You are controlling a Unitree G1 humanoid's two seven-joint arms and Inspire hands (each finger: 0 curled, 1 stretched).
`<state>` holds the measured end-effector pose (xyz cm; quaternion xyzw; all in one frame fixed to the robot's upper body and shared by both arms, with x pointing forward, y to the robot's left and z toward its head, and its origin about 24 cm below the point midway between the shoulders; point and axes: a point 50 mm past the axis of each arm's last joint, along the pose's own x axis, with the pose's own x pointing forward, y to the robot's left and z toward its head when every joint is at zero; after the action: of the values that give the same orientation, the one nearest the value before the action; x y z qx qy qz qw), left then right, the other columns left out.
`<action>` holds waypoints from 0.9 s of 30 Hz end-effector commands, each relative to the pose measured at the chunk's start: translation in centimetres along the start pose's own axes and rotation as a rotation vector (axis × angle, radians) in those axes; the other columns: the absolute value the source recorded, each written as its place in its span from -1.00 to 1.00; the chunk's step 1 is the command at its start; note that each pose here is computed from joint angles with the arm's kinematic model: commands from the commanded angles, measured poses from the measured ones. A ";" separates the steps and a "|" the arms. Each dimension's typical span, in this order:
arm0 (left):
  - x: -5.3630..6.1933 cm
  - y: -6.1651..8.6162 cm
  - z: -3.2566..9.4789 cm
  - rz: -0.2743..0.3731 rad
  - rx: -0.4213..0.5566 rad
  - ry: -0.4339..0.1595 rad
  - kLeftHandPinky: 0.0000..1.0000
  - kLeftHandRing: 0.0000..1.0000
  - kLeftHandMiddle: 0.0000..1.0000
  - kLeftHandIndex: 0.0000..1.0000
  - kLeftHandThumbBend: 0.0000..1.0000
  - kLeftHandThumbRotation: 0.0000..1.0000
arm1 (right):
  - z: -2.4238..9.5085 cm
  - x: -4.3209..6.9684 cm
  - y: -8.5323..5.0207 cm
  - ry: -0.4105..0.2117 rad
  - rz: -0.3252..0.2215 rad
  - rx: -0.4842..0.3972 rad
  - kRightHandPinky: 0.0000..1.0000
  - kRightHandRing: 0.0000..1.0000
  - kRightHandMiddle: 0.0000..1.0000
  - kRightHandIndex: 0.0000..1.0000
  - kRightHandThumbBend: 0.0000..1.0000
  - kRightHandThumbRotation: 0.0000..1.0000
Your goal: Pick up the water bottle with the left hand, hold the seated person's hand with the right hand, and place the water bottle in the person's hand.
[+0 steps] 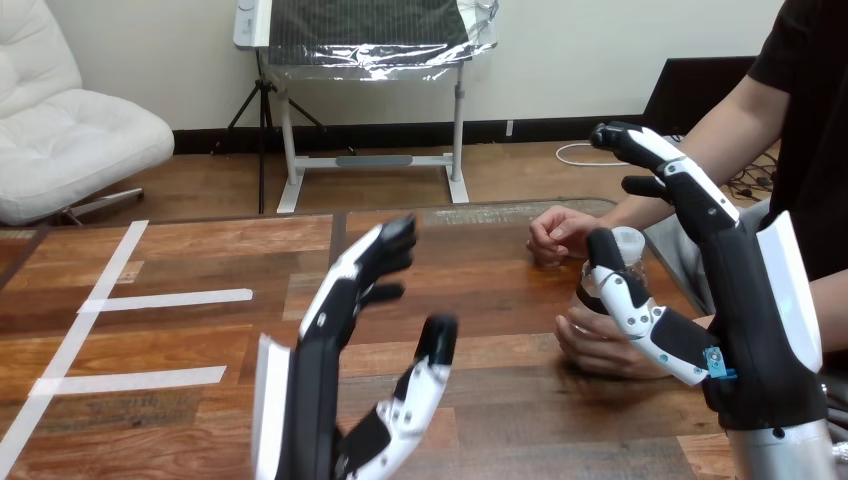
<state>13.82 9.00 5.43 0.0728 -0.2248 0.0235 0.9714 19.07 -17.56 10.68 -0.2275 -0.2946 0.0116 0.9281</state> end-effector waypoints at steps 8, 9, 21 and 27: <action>-0.2 -0.4 1.2 0.095 -0.070 -0.014 0.41 0.54 0.60 0.60 -0.38 -0.20 | 0.3 0.5 1.2 -0.052 0.000 0.122 0.63 0.82 0.88 0.72 -0.79 -1.00; -0.2 -0.4 1.2 0.096 -0.070 -0.013 0.40 0.54 0.60 0.60 -0.38 -0.21 | 0.3 0.5 1.3 -0.051 0.003 0.128 0.65 0.83 0.89 0.72 -0.80 -1.00; -0.4 -0.2 1.2 0.099 -0.065 -0.009 0.33 0.52 0.60 0.59 -0.38 -0.28 | 0.3 0.4 2.2 -0.039 0.035 0.130 0.89 0.92 0.90 0.74 -0.84 -1.00; -0.3 -0.2 1.3 0.100 -0.062 -0.022 0.31 0.50 0.59 0.58 -0.37 -0.30 | 0.3 0.3 2.4 -0.037 0.053 0.122 0.87 0.88 0.88 0.74 -0.84 -1.00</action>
<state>12.60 9.44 4.76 0.0749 -0.2042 0.0315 0.9755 19.07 -15.74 9.43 -0.1805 -0.2849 0.0540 0.9398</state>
